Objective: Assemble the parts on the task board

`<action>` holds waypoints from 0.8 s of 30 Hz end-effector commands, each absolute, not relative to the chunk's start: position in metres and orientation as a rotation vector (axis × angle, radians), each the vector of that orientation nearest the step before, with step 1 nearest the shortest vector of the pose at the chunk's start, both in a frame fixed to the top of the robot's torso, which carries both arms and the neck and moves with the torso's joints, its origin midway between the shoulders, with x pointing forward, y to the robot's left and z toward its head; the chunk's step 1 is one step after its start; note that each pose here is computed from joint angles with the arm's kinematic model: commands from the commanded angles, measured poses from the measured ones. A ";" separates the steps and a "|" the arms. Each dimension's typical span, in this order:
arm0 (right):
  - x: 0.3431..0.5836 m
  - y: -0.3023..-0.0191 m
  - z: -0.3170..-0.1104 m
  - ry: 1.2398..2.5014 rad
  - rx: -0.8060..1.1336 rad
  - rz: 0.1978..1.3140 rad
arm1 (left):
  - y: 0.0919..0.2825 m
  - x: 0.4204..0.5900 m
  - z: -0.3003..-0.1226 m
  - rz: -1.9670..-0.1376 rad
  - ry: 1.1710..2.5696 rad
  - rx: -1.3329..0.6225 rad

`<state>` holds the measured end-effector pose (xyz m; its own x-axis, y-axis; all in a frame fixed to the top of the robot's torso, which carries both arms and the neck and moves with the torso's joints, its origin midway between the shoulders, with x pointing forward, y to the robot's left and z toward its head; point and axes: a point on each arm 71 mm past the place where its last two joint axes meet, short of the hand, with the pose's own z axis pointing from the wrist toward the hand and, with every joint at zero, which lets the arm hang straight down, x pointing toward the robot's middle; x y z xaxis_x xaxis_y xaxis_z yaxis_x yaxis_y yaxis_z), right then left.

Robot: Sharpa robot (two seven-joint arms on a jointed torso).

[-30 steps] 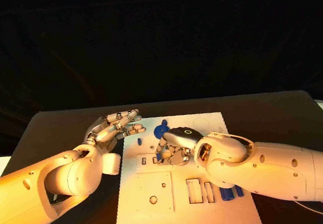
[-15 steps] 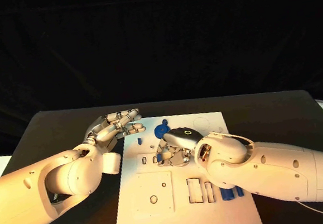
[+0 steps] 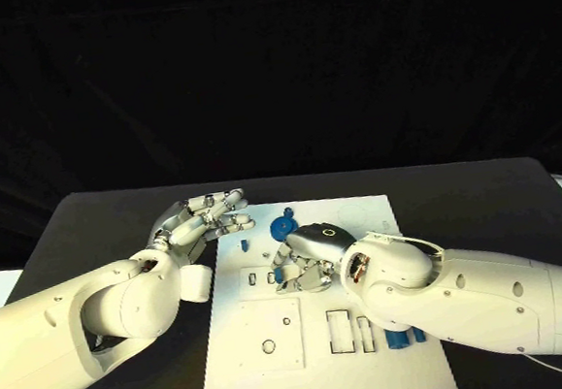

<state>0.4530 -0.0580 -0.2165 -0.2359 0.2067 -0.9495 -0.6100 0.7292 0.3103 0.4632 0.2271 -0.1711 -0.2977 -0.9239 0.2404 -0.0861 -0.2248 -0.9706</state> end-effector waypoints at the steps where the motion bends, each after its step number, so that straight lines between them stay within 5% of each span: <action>1: 0.453 -0.062 -0.225 1.677 -0.330 0.742 | 0.225 0.463 -0.169 -1.617 1.347 -1.251; 12: 0.452 -0.063 -0.217 1.572 -0.278 0.792 | 0.225 0.464 -0.170 -1.617 1.356 -1.255; 24: 0.436 -0.093 -0.186 1.375 -0.220 1.095 | 0.227 0.470 -0.176 -1.594 1.441 -1.223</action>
<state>0.4425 -0.0916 -0.1975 -0.1506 0.3999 -0.9041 -0.6598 0.6404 0.3932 0.4700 0.2307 -0.1752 -0.2909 -0.9287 0.2300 -0.0977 -0.2104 -0.9727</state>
